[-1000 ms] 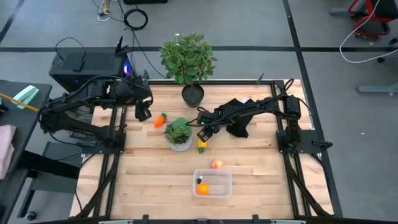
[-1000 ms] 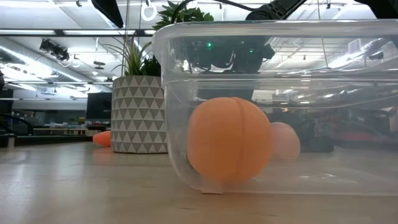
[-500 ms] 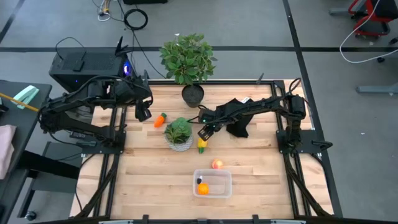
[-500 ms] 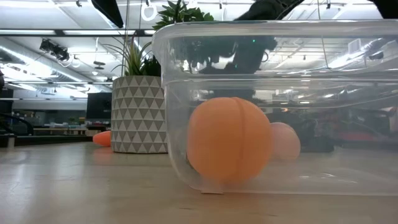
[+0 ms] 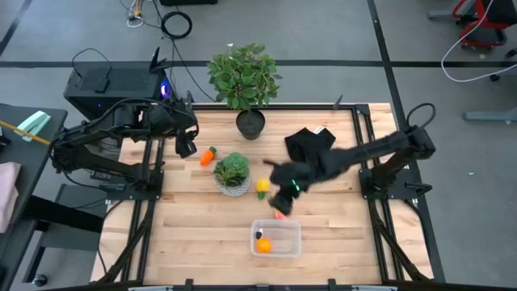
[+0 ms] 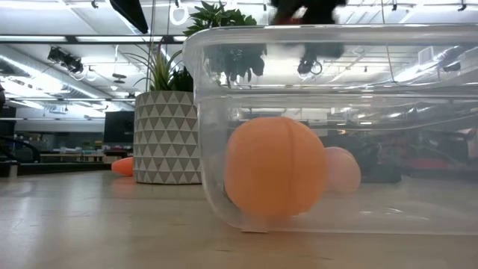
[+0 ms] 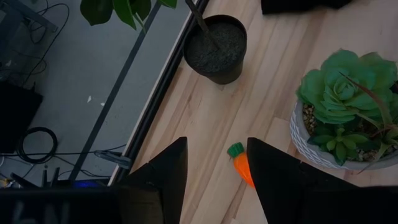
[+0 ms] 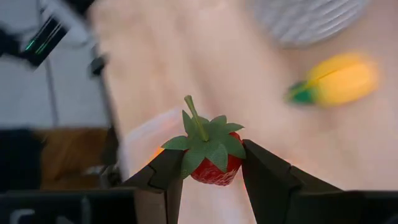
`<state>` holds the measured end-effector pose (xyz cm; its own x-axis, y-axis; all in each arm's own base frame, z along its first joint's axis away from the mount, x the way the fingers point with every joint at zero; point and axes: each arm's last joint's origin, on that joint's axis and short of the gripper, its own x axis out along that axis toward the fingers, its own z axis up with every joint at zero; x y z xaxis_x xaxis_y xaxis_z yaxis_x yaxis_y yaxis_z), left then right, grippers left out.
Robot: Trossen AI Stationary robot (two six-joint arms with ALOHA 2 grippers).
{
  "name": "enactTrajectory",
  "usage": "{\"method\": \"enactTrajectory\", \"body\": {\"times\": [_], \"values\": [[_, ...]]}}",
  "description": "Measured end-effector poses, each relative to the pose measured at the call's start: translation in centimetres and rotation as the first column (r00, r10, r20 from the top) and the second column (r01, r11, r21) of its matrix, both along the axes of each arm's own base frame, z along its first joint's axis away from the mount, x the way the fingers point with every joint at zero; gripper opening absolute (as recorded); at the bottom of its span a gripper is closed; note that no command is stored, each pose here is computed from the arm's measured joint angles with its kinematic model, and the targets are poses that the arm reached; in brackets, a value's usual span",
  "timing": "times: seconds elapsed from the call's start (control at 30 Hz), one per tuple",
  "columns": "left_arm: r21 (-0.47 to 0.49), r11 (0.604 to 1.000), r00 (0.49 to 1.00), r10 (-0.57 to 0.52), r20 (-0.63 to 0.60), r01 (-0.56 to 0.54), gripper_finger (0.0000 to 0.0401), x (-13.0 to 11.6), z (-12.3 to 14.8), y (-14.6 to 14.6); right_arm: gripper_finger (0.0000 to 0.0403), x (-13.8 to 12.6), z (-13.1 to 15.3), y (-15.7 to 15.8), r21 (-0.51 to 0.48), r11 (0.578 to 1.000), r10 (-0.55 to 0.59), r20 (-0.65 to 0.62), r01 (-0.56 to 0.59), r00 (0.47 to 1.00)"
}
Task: Pick and placing Produce into tupperware
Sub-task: Put the strawberry in the transparent bin
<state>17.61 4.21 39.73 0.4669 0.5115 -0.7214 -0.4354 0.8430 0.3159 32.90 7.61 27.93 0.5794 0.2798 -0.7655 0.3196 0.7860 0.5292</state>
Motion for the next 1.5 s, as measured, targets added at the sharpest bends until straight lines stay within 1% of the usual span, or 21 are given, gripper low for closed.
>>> {"method": "enactTrajectory", "body": {"times": [0.1, 0.17, 0.23, 0.3, 0.4, 0.5, 0.63, 0.73, 0.83, 0.9, 1.17, 1.5], "values": [[0.0, 1.0, 1.0, 0.0, 0.0, 0.0, 0.0172, 0.0, 0.0, 0.0, 0.0147, -0.7, -0.1, 3.5, 0.039, 0.998, 0.057, -0.004, -0.057, 0.998], [0.0, 1.0, 1.0, 0.0, 0.0, 0.0, 0.0172, 0.0, 0.0, 0.0, 0.0146, -1.1, -0.6, 5.7, 0.057, 0.995, 0.084, -0.025, -0.083, 0.996], [0.0, 1.0, 1.0, 0.0, 0.001, 0.0, 0.0174, 0.0, 0.0, 0.0, 0.0147, -1.3, -1.5, 7.6, 0.048, 0.993, 0.11, -0.042, -0.107, 0.993], [0.0, 1.0, 1.0, 0.0, 0.001, 0.0, 0.0174, 0.0, 0.0, 0.0, 0.0148, -1.4, -2.6, 8.9, 0.026, 0.992, 0.123, -0.066, -0.121, 0.99], [0.0, 1.0, 1.0, 0.0, 0.001, 0.0, 0.0172, 0.0, 0.0, 0.0, 0.0148, -0.7, -4.2, 9.8, 0.005, 0.992, 0.13, -0.084, -0.13, 0.988], [0.0, 1.0, 1.0, 0.0, 0.001, 0.0, 0.0174, 0.0, 0.0, 0.0, 0.0147, 0.2, -5.5, 9.8, -0.022, 0.989, 0.143, -0.076, -0.145, 0.987], [0.0, 1.0, 1.0, 0.0, 0.0, 0.0, 0.0172, 0.0, 0.0, 0.0, 0.0148, 1.7, -6.7, 9.1, -0.059, 0.982, 0.179, -0.024, -0.18, 0.984], [0.0, 1.0, 1.0, 0.0, 0.0, 0.0, 0.0173, 0.0, 0.0, 0.0, 0.0149, 2.6, -7.1, 8.9, -0.116, 0.971, 0.215, 0.035, -0.209, 0.976], [0.0, 1.0, 1.0, 0.0, -0.001, 0.0, 0.0174, 0.0, 0.0, 0.0, 0.0147, 2.8, -7.4, 8.6, -0.182, 0.961, 0.221, 0.042, -0.21, 0.974], [-0.001, 1.0, 1.0, 0.0, -0.003, 0.0, 0.0173, 0.0, 0.0, 0.0, 0.0147, 3.0, -7.4, 8.2, -0.201, 0.96, 0.207, 0.044, -0.194, 0.977], [-0.001, 1.0, 1.0, -0.001, -0.009, 0.001, 0.0173, -0.1, -0.1, 0.0, 0.015, 3.8, -7.7, 7.0, -0.198, 0.969, 0.163, 0.051, -0.15, 0.985], [-0.001, 1.0, 1.0, -0.001, -0.01, 0.001, 0.0172, -0.1, -0.1, 0.0, 0.0156, 3.9, -7.6, 6.9, -0.155, 0.972, 0.187, 0.054, -0.177, 0.981]]}}
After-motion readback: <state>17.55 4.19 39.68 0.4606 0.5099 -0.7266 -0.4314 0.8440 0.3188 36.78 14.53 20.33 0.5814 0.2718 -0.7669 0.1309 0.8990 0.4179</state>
